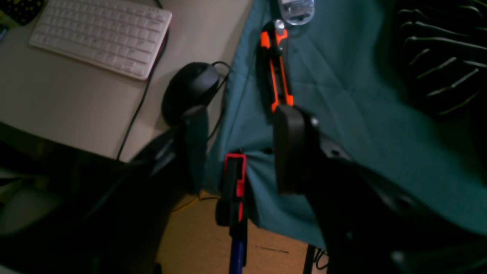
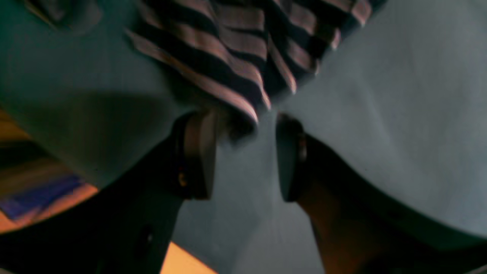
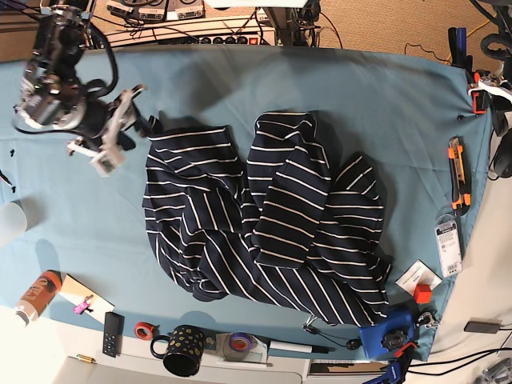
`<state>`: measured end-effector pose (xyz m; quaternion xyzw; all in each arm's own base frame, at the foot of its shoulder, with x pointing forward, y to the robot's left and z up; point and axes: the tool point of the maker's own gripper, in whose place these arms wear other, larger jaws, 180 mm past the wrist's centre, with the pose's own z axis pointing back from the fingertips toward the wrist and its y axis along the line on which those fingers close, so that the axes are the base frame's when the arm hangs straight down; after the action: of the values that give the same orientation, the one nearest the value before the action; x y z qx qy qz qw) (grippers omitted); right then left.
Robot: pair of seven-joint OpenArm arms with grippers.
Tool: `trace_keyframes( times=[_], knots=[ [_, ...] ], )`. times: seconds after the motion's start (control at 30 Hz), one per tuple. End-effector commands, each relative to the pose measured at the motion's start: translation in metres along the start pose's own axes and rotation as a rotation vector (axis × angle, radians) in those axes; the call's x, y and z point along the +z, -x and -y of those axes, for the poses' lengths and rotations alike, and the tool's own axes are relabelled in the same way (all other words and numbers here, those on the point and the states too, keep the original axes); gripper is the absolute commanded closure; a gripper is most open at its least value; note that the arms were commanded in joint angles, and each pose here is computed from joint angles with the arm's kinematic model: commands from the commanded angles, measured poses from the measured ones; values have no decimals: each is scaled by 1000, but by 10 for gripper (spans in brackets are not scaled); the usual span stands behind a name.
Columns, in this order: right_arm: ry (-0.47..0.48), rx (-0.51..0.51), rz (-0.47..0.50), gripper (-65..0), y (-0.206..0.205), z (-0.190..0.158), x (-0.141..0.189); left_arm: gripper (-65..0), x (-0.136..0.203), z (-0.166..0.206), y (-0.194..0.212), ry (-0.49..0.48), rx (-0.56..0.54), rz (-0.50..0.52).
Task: Layout the t-shirt on the table in an organized manner, then fold the t-shirt properly
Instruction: 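Grasp the shirt hem corners with both grippers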
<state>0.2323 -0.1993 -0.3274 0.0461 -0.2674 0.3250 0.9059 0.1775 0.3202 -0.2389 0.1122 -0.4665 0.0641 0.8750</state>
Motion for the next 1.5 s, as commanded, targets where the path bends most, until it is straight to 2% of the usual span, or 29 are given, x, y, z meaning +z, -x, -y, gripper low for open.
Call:
trace_keyframes(
  times=[0.0, 0.23, 0.47, 0.9, 1.13, 1.23, 1.27, 1.37, 1.47],
  knots=[
    [20, 44, 47, -256, -14, 2, 1, -259, 3, 0, -11, 0, -17, 39],
    [104, 241, -5, -256, -18, -10, -23, -259, 3, 0, -11, 0, -17, 39],
    [231, 282, -33, -256, -21, -1, -29, -259, 3, 0, -11, -1, -17, 41],
    [243, 256, -11, -256, -24, 0, -31, -259, 3, 0, -11, 0, -17, 41],
    [199, 201, -16, -256, -6, 3, -55, -259, 3, 0, -11, 0, -17, 41],
    [195, 197, -12, -250, -5, 3, -57, -259, 4, 7, -15, 38, 5, 62],
    [202, 196, -17, -203, -5, 4, -56, -259, 4, 11, -17, 65, 12, 74],
    [252, 159, -15, 0, -9, 12, -49, -259, 6, 30, -20, 160, -20, 107],
    [302, 178, 3, 0, -19, 20, -43, -259, 11, 48, -22, 242, 6, 143]
  ],
)
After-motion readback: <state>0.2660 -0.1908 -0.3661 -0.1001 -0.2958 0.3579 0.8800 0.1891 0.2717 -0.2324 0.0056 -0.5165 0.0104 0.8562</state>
